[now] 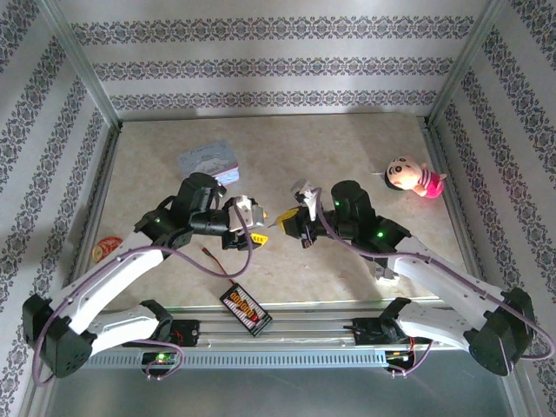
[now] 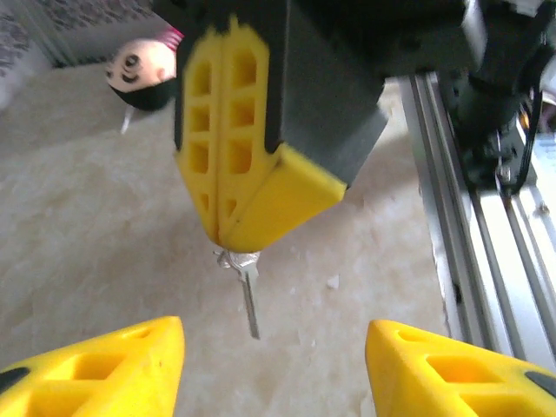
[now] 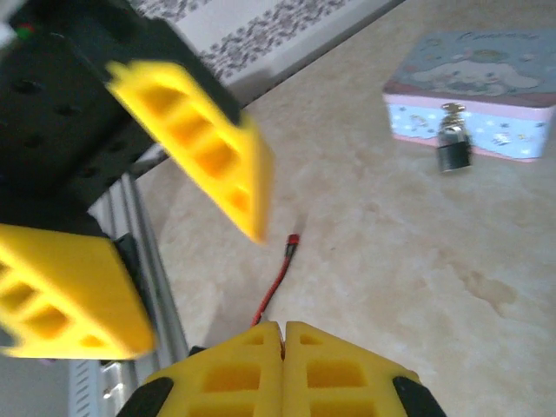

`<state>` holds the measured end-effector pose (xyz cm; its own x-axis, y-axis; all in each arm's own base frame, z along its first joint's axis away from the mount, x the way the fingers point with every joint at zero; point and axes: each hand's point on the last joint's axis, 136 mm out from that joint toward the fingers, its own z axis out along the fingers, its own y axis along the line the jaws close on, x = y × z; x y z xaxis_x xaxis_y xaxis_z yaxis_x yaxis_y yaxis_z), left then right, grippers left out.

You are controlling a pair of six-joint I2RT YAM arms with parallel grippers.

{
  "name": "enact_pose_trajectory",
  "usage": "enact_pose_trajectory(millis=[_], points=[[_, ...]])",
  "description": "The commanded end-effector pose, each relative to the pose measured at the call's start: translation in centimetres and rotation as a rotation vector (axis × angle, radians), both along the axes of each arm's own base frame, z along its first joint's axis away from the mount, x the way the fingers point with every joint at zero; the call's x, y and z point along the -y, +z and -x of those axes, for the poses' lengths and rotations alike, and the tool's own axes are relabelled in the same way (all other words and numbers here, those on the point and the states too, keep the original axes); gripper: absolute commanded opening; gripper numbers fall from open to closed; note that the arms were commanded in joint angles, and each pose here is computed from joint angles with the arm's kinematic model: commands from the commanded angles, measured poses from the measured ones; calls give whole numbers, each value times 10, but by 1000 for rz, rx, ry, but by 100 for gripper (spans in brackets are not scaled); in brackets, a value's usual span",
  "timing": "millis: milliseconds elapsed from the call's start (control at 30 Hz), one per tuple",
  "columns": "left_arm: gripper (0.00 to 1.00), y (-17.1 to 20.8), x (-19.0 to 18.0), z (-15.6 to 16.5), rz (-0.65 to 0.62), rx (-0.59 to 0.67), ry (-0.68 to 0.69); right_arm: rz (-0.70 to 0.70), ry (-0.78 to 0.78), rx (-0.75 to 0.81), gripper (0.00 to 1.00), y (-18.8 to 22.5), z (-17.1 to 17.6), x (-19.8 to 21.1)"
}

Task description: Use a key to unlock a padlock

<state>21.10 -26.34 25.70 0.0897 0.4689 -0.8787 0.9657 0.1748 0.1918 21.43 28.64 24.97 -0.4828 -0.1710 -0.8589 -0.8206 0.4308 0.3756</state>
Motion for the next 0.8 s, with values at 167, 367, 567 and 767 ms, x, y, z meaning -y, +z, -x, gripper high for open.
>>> enact_pose_trajectory(millis=[167, 367, 567, 767], points=[[69, 68, -7, -36, 405, 16, 273, -201, -268, 20, 0, 38, -39, 30], [71, 86, -14, -63, 635, -180, 422, -382, -412, -38, 0, 57, -60, 55], [71, 98, 1, -67, 758, -303, 349, -493, -411, -69, 0, 70, -63, 60], [70, 98, 15, -80, 809, -440, 329, -548, -378, -90, 0, 79, -62, 54]])
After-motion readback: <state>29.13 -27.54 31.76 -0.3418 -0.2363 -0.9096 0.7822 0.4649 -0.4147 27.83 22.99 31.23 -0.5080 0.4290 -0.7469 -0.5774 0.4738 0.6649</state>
